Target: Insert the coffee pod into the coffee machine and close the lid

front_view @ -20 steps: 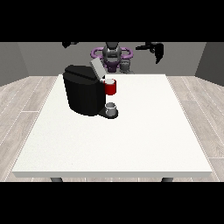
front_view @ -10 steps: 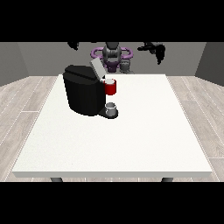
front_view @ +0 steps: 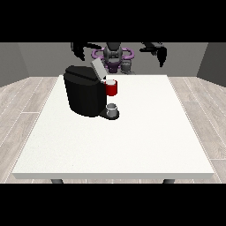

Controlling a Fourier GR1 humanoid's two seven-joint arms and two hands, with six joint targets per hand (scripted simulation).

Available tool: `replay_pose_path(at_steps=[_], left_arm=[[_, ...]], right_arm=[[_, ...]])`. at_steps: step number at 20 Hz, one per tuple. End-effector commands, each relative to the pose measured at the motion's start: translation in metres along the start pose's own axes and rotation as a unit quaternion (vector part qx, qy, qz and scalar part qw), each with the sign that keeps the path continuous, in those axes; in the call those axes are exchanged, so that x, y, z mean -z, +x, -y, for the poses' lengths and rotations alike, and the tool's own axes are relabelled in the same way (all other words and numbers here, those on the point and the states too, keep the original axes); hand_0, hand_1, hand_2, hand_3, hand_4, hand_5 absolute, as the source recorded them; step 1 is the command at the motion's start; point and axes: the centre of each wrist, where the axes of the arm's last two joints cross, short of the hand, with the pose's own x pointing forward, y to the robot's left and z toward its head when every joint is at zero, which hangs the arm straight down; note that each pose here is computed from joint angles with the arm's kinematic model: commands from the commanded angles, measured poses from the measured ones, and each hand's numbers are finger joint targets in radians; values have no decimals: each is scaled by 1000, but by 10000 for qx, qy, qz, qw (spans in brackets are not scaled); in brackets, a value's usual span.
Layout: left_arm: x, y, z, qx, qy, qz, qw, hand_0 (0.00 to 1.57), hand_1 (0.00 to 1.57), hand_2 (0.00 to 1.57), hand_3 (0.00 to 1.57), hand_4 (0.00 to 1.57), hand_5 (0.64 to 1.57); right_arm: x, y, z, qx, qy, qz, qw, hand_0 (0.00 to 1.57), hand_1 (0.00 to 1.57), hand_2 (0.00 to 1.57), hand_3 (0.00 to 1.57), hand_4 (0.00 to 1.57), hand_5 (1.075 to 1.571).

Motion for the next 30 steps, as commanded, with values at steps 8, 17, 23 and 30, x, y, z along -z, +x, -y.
replay_pose_path(at_steps=[8, 17, 23, 30], left_arm=[[-29, 16, -30, 275, 247, 220, 9991, 0, 0, 0, 0, 0, 1571], [-26, 33, -12, 148, 248, 413, 9987, 0, 0, 0, 0, 0, 1571], [-16, 37, -15, 322, 338, 469, 9978, 0, 0, 0, 0, 0, 1571], [-21, 28, 3, 298, 306, 450, 9981, 0, 0, 0, 0, 0, 1571]], right_arm=[[20, -5, 3, 63, 188, 22, 9998, 0, 0, 0, 0, 0, 1571], [50, 10, 3, -209, 238, 153, 9994, 0, 0, 0, 0, 0, 1571], [69, 27, -14, -213, 278, 368, 9987, 0, 0, 0, 0, 0, 1571], [73, 22, -20, -356, 450, 247, 9981, 0, 0, 0, 0, 0, 1571]])
